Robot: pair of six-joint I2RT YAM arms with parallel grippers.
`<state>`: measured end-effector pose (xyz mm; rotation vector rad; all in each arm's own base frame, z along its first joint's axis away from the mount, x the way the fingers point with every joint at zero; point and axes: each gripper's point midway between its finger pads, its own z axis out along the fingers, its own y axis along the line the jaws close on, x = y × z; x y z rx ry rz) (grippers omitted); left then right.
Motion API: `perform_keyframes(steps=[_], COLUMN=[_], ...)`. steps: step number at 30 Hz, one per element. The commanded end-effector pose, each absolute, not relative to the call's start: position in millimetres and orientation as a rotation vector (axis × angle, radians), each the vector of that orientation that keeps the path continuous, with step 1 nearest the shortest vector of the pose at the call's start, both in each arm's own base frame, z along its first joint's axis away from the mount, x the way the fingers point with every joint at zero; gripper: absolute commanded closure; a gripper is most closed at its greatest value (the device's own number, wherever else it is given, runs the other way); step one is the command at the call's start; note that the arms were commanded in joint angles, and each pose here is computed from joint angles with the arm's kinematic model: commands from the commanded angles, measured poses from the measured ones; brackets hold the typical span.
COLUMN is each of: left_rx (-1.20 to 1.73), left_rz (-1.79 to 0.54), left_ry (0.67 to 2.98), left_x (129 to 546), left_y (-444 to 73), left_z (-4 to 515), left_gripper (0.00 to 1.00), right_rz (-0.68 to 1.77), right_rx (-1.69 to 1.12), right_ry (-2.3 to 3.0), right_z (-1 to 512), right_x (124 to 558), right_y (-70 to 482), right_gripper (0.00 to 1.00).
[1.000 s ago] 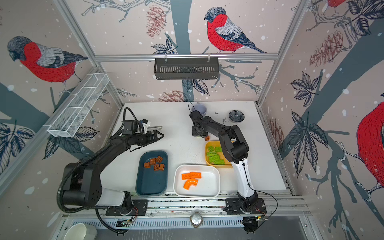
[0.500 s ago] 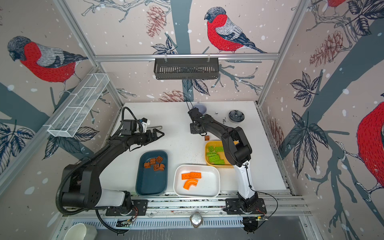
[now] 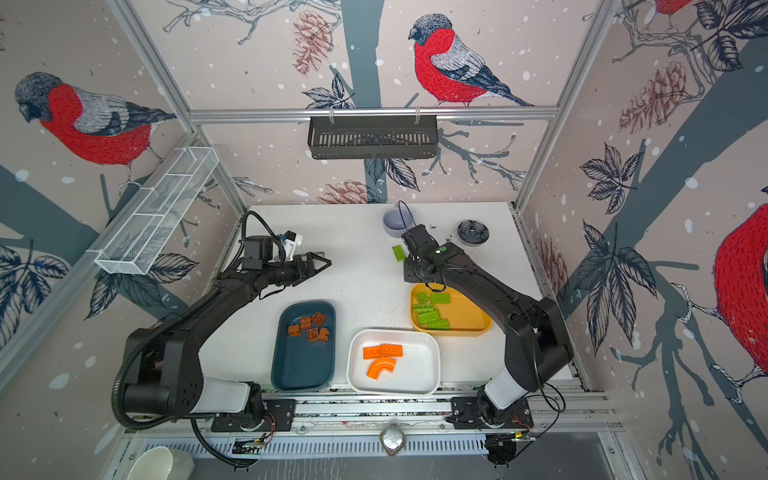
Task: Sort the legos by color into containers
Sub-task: 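Carry the lime-green brick over the yellow tray and release it, then move the right gripper to the pile and grasp the lime-green 2x4 brick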
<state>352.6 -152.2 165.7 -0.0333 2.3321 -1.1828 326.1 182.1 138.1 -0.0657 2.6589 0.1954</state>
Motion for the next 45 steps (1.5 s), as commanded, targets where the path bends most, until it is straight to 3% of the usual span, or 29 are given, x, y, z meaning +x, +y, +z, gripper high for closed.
perform_keyframes(steps=[1, 7, 11, 17, 25, 31, 45], left_rx=[0.012, 0.029, 0.024, 0.013, 0.023, 0.025, 0.022], left_rz=[-1.256, -1.300, -1.286, -1.268, -1.221, -1.194, -1.147], left_ry=[2.270, 2.256, 2.264, 2.275, 2.285, 2.293, 2.335], left_x=[358.0, 358.3, 357.1, 355.5, 353.9, 352.4, 352.8], left_y=[-159.2, -163.4, -161.9, -160.0, -156.6, -154.2, -150.4], left_z=[179.0, 181.4, 179.7, 177.3, 178.2, 177.1, 166.8], left_gripper=[0.04, 0.05, 0.05, 0.05, 0.05, 0.05, 0.05], right_rz=[0.158, 0.143, 0.192, 0.223, 0.204, 0.154, 0.018], right_rx=[0.066, 0.130, 0.110, 0.024, -0.203, -0.339, -0.438], right_ry=[2.724, 2.771, 2.773, 2.703, 2.613, 2.577, 2.619], right_z=[120.2, 86.6, 81.8, 110.1, 126.3, 108.8, 44.4], right_x=[303.0, 290.7, 296.4, 334.9, 406.2, 454.6, 502.9], right_y=[149.9, 120.5, 124.8, 143.1, 197.5, 235.5, 250.1], right_gripper=[0.72, 0.68, 0.45, 0.33, 0.30, 0.30, 0.45])
